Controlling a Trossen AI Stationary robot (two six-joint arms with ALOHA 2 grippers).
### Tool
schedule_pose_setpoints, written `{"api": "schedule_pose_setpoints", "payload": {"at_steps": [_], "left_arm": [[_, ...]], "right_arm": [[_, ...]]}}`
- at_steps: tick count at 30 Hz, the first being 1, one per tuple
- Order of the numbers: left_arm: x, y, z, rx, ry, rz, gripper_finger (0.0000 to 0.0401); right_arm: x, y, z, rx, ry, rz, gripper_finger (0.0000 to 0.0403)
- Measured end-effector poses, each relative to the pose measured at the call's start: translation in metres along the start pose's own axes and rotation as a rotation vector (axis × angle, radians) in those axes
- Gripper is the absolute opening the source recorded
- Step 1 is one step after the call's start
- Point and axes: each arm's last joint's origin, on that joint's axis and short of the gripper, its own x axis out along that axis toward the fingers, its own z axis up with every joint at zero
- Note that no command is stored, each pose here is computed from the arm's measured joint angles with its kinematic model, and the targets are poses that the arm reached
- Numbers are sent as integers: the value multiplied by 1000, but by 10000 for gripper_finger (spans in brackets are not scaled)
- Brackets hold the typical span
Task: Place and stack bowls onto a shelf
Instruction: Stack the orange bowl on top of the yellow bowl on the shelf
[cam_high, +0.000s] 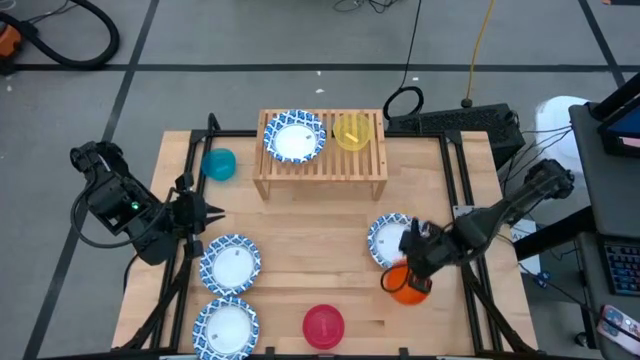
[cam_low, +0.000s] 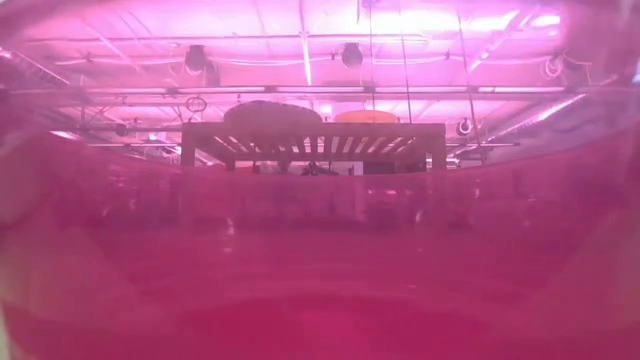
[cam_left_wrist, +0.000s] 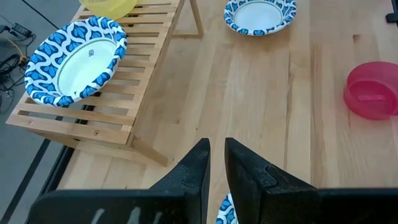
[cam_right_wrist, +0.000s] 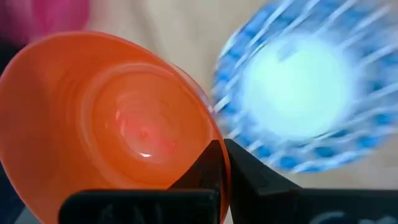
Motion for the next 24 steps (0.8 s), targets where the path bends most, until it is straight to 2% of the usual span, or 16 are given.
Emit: {"api": "schedule_pose_setpoints", "payload": {"at_steps": [5, 9, 17, 24], "left_arm": [[0, 0, 0, 18, 0, 0, 56], [0, 0, 0, 11, 0, 0, 56], [0, 0, 0, -38, -12, 12, 56], [0, 1, 1, -68, -26, 25, 56]], "right_arm": [[-49, -16, 22, 59, -144, -151, 0], [-75, -27, 40, -8, -255, -219, 0], [-103, -60, 86, -88, -424, -289, 0], [-129, -95, 122, -166, -632, -385, 0]]}}
